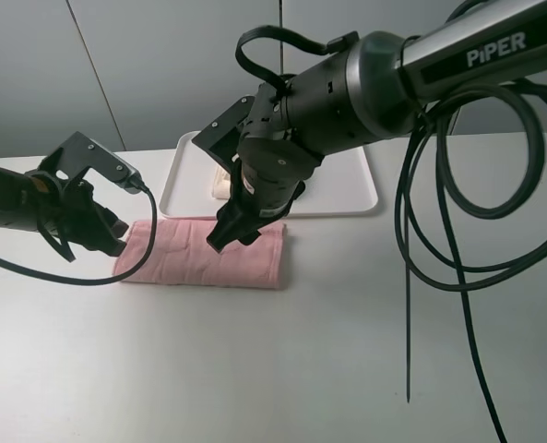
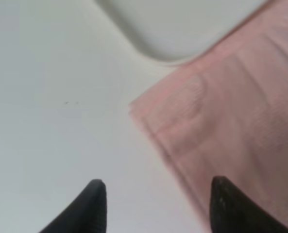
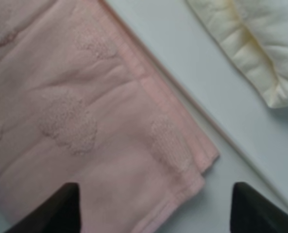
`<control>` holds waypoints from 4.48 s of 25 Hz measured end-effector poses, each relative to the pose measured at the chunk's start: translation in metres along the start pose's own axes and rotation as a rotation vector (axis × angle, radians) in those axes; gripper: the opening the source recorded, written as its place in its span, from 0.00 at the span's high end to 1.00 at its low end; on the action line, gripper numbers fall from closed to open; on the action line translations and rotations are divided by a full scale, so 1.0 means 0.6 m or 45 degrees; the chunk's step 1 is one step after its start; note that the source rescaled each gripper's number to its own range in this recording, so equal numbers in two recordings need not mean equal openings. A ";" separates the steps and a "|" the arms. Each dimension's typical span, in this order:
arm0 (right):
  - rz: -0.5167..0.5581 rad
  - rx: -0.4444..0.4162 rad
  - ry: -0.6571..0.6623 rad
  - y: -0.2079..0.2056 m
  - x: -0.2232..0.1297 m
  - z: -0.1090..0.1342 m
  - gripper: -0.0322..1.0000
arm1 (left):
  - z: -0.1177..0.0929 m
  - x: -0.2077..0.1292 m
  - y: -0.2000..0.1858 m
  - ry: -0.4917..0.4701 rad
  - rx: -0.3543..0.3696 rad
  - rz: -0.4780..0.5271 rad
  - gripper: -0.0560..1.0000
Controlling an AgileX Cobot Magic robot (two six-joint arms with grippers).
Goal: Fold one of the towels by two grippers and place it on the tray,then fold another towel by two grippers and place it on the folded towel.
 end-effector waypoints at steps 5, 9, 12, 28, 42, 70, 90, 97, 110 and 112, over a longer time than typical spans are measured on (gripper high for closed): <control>-0.007 -0.035 0.078 0.001 0.002 -0.011 0.09 | 0.016 -0.018 0.001 -0.125 -0.029 0.091 0.21; 0.089 0.023 0.261 0.010 -0.013 -0.031 0.09 | 0.019 -0.015 0.015 -0.275 -0.123 0.213 0.21; 0.186 0.085 0.330 0.015 -0.027 -0.047 0.09 | 0.018 -0.016 0.036 -0.398 -0.217 0.357 0.21; 0.297 0.190 0.305 0.010 -0.047 -0.028 0.09 | 0.018 -0.019 0.073 -0.642 -0.273 0.556 0.20; 0.360 0.194 0.352 0.008 -0.058 -0.034 0.09 | 0.003 -0.035 0.093 -0.688 -0.260 0.637 0.20; 0.546 0.253 0.452 0.096 -0.043 -0.016 0.13 | 0.007 -0.049 0.088 -0.642 -0.231 0.717 0.19; 0.610 0.316 0.541 0.118 -0.055 0.013 0.71 | 0.008 -0.052 0.087 -0.628 -0.230 0.727 0.19; 0.599 0.352 0.521 0.118 -0.052 0.020 0.92 | 0.008 -0.052 0.087 -0.628 -0.230 0.727 0.19; 0.495 0.420 0.431 0.053 -0.012 0.013 0.92 | 0.008 -0.052 0.087 -0.628 -0.230 0.727 0.19; 0.478 0.455 0.429 0.038 -0.003 0.016 0.92 | 0.008 -0.052 0.087 -0.628 -0.230 0.727 0.19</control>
Point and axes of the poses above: a point on each arm's last joint axis where the gripper is mounted, y pointing out along that axis toward the gripper, z along the wrist's bending axis when the last joint is at zero, x = y × z, the point moved 7 cm from there along y, pointing out along that axis toward the gripper, and after that the axes turned 9 degrees about y, right-handed, at the moved point
